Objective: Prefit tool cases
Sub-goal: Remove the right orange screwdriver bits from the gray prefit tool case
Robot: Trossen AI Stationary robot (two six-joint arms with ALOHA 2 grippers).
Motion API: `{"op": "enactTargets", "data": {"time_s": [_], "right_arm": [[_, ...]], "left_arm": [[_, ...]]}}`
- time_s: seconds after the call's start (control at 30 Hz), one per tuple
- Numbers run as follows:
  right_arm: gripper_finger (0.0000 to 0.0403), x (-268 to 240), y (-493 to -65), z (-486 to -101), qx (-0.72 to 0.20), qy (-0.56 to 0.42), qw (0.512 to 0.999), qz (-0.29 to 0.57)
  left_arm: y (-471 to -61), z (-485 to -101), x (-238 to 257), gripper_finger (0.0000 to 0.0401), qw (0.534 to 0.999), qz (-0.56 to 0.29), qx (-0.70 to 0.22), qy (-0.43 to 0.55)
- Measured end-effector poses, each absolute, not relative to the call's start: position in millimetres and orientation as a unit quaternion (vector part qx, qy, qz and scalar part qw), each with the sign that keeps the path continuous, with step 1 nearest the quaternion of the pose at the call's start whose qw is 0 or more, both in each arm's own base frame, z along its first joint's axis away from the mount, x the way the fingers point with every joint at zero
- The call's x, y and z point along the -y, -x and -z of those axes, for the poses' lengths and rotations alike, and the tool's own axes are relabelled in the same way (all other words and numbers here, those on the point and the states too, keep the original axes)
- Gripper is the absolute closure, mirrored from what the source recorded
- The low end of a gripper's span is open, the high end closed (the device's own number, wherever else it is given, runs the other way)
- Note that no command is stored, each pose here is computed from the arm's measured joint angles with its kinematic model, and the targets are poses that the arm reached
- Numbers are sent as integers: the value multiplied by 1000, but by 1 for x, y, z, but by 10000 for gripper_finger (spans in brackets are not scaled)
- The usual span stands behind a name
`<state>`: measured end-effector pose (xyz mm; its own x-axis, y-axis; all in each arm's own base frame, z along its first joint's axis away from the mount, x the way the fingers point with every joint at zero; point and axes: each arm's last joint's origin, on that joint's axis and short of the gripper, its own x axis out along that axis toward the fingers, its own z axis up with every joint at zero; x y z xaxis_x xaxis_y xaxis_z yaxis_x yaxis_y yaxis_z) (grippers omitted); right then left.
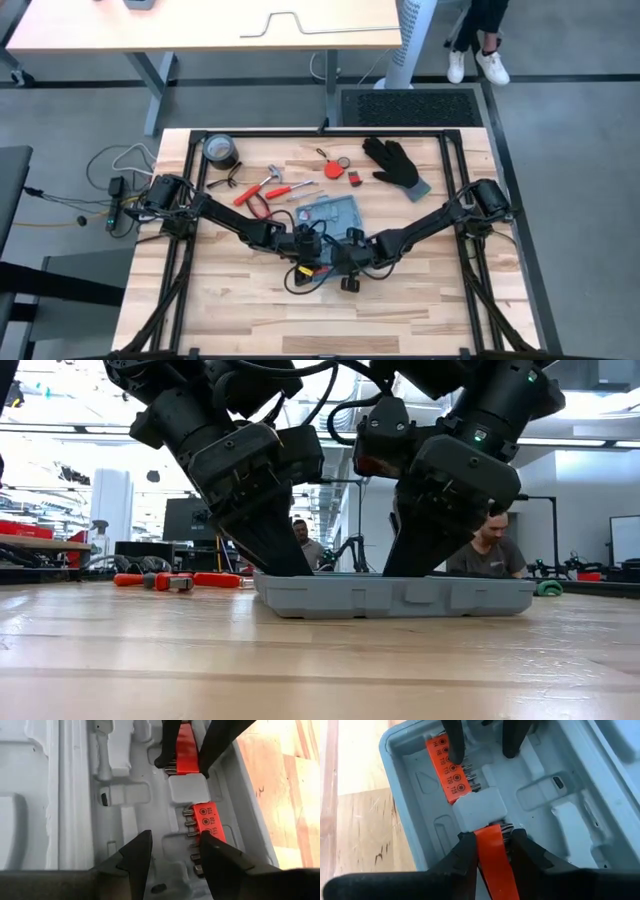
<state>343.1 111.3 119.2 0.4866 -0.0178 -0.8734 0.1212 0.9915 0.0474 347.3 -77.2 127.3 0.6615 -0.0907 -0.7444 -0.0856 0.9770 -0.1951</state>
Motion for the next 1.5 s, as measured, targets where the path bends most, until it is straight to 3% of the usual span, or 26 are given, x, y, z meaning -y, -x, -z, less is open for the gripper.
{"op": "enactTargets", "data": {"time_s": [0.13,0.23,0.33,0.37,0.43,0.83,1.07,1.33,1.5], "right_arm": [[310,-110,-344,-136,-485,-44,872,58],[345,-107,-342,-148,-479,-40,874,71],[352,-104,-340,-158,-474,-40,876,80],[381,-104,-339,-159,-473,-35,877,82],[401,-104,-338,-162,-472,-33,877,86],[401,-101,-334,-165,-480,-27,872,95],[347,-91,-332,-167,-485,-86,866,88],[276,-58,-300,-183,-401,-205,886,115],[257,-56,-285,-163,-403,-259,873,93]], "left_arm": [[-347,-127,76,242,905,-3,-412,104],[-347,-127,76,242,905,-7,-412,103],[-346,-127,76,242,904,-7,-416,102],[-346,-126,76,242,903,-7,-417,102],[-346,-127,76,242,903,-5,-417,103],[-344,-125,78,242,897,-4,-431,101],[-342,-124,80,242,895,-1,-435,98],[-341,-123,82,242,894,-1,-438,97],[-341,-123,82,242,893,3,-439,96]]}}
